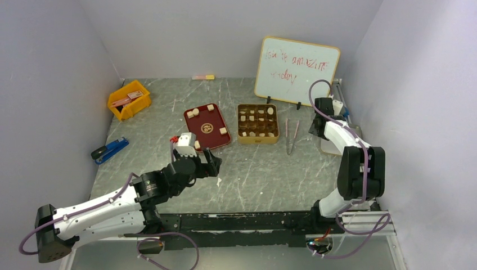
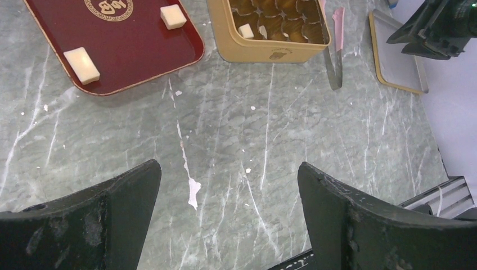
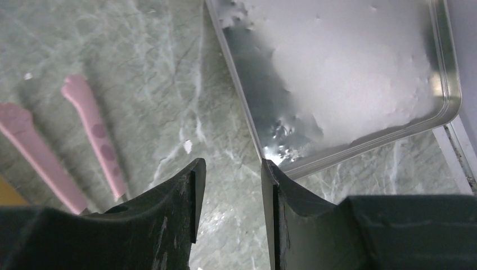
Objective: Pack the chocolate
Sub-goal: Pick up the box lid from the center of the board.
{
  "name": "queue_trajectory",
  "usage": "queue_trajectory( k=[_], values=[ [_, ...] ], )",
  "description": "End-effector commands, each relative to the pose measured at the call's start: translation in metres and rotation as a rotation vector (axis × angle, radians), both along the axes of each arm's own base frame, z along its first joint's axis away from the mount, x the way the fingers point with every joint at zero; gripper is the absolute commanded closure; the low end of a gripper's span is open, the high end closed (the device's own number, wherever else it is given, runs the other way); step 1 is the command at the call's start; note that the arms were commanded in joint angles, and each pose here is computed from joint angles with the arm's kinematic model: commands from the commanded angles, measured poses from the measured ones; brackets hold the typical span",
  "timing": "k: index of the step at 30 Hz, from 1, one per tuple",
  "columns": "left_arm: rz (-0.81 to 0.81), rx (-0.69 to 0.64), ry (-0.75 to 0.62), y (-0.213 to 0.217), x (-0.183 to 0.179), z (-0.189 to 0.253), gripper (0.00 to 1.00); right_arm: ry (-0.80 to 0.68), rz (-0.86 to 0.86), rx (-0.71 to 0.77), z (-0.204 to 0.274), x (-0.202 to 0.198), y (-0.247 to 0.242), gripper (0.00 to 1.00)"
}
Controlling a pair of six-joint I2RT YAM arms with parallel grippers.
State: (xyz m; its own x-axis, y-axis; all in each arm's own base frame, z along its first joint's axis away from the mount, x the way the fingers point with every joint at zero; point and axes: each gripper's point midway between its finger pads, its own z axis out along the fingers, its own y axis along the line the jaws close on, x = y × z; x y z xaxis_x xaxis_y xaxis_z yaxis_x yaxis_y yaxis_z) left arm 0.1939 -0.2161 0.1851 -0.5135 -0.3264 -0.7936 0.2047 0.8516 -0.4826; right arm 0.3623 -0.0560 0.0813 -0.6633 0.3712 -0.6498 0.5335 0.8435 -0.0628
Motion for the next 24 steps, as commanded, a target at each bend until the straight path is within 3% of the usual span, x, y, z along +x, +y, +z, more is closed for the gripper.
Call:
queue_trajectory(
  k=[1,24],
  values=[
    [-0.03,-0.065,-0.008,-0.011,-0.002,0.007,0.05,0.011,-0.044,-0.01,-0.018,0.005,-0.012,0.55],
    [-0.06,-0.086,0.008,-0.02,-0.005,0.001,0.05,0.104,-0.058,0.045,-0.078,0.012,-0.02,0.56]
  ],
)
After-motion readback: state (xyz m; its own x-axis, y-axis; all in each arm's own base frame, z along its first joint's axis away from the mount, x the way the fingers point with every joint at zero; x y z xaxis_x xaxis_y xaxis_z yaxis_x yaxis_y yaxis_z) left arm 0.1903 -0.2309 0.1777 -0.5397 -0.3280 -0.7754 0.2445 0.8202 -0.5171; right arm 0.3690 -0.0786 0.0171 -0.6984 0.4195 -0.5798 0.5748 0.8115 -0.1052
